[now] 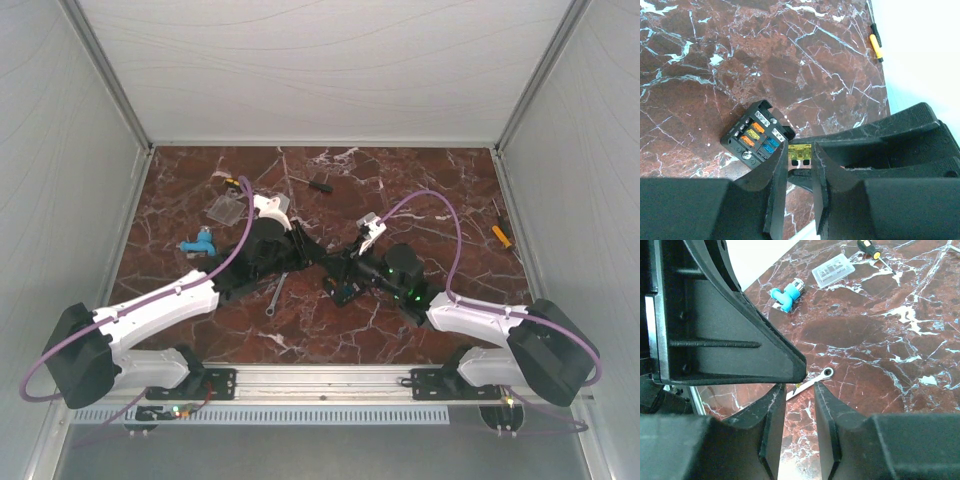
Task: Snap on the fuse box
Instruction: Pick up the fuse from the center of the board.
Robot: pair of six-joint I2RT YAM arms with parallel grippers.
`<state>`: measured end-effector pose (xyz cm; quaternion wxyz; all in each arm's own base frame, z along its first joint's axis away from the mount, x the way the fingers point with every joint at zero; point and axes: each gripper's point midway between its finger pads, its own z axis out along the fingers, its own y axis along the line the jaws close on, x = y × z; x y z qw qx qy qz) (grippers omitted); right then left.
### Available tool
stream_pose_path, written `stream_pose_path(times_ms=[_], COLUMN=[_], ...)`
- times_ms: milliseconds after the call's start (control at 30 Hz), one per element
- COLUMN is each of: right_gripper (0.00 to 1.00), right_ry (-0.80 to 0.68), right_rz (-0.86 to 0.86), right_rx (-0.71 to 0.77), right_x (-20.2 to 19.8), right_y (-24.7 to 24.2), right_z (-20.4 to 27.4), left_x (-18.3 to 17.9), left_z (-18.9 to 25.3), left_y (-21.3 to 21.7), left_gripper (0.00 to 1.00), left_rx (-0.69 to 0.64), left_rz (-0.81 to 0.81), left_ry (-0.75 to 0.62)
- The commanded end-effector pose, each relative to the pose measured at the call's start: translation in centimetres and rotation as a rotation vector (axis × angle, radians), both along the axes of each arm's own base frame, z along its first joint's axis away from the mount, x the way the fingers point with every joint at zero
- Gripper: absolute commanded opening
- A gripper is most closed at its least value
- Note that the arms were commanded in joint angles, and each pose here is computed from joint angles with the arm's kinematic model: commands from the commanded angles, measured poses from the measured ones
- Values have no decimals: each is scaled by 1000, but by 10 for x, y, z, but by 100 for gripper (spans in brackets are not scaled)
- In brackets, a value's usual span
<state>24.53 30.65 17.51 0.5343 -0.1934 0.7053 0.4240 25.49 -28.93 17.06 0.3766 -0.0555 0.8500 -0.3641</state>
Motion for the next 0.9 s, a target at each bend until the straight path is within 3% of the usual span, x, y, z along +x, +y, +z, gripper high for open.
stream_pose_path(times_ms=[0, 167, 300, 467, 667, 867], right_gripper=[21, 0, 0, 0, 0, 0], right_ry=[-49, -76, -93, -91, -93, -92], right_rz=[-22, -9, 35, 183, 384, 576], right_rx=[62, 49, 37, 41, 52, 86], right_x=[6, 4, 0, -11, -35, -65], right_y=[3, 2, -1, -11, -20, -25], right_z=[22, 25, 29, 39, 60, 83], left_x=[0, -3, -4, -13, -44, -70], left_z=[21, 22, 32, 65, 96, 106], left_y=[-9, -10, -9, -1, -1, -7], left_gripper=[17, 22, 30, 47, 46, 41], left_rx=[-67, -72, -75, -112, -136, -214], left_rz=[-18, -43, -90, -254, -505, -665], left_ry=[-47, -51, -106, -275, -475, -542])
